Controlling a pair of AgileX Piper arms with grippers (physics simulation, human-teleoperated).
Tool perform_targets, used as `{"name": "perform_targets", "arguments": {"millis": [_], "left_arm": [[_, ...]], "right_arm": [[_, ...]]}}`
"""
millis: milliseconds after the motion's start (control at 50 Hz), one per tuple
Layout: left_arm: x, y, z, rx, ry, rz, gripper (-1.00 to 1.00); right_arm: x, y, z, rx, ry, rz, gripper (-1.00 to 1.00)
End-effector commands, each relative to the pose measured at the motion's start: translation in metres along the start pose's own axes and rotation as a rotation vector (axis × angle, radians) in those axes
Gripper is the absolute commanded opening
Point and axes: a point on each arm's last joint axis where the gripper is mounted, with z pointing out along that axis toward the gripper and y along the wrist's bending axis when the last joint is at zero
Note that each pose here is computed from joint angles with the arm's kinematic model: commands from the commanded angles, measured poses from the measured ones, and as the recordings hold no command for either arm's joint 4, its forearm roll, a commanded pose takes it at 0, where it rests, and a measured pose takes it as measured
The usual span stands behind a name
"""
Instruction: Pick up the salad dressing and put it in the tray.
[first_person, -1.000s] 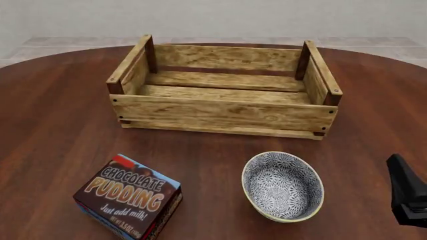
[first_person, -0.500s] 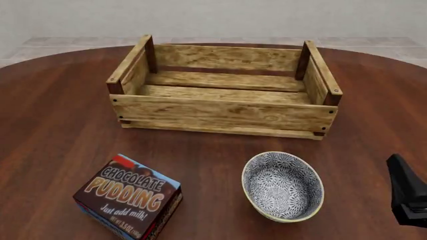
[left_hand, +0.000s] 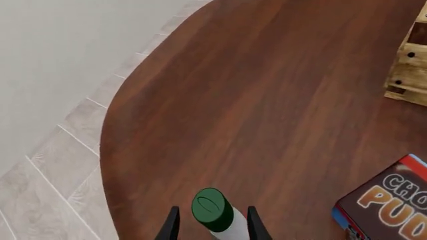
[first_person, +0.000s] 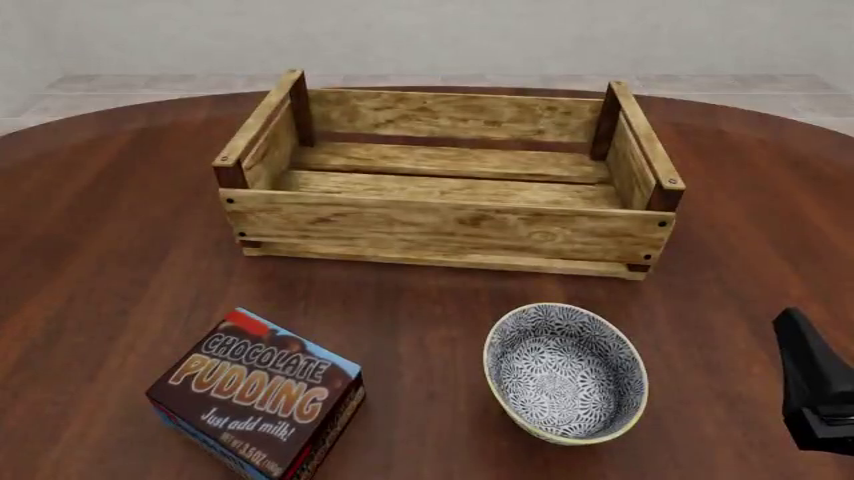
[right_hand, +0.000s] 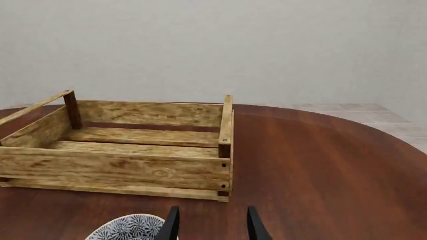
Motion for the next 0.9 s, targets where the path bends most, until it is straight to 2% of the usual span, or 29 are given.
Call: {"name": "perform_targets", "arguments": {"millis": [20,340,780,820,840,900], "left_arm": [[0.016,-0.003,0.014,-0.023,0.051,-0.024,1.0],[0.023,0.0,0.043,-0.07,0.082,-0.026,1.0],[0.034,0.001,0.069,-0.073,0.15,-0.056,1.0],[0.034,0.0,0.07,-0.065,0.159,-0.076,1.0],[0.034,0.0,0.069,-0.063,0.161,-0.08,-1.0],[0.034,0.0,0.067,-0.063,0.151,-0.083,-1.0]], "right_arm": [[0.0,0.0,0.0,0.0,0.0,0.0,1.0],[0.0,0.0,0.0,0.0,0.0,0.0,1.0],[0.0,0.0,0.0,0.0,0.0,0.0,1.0],[0.0,0.0,0.0,0.0,0.0,0.0,1.0],[0.0,0.0,0.0,0.0,0.0,0.0,1.0],[0.0,0.0,0.0,0.0,0.0,0.0,1.0]]}}
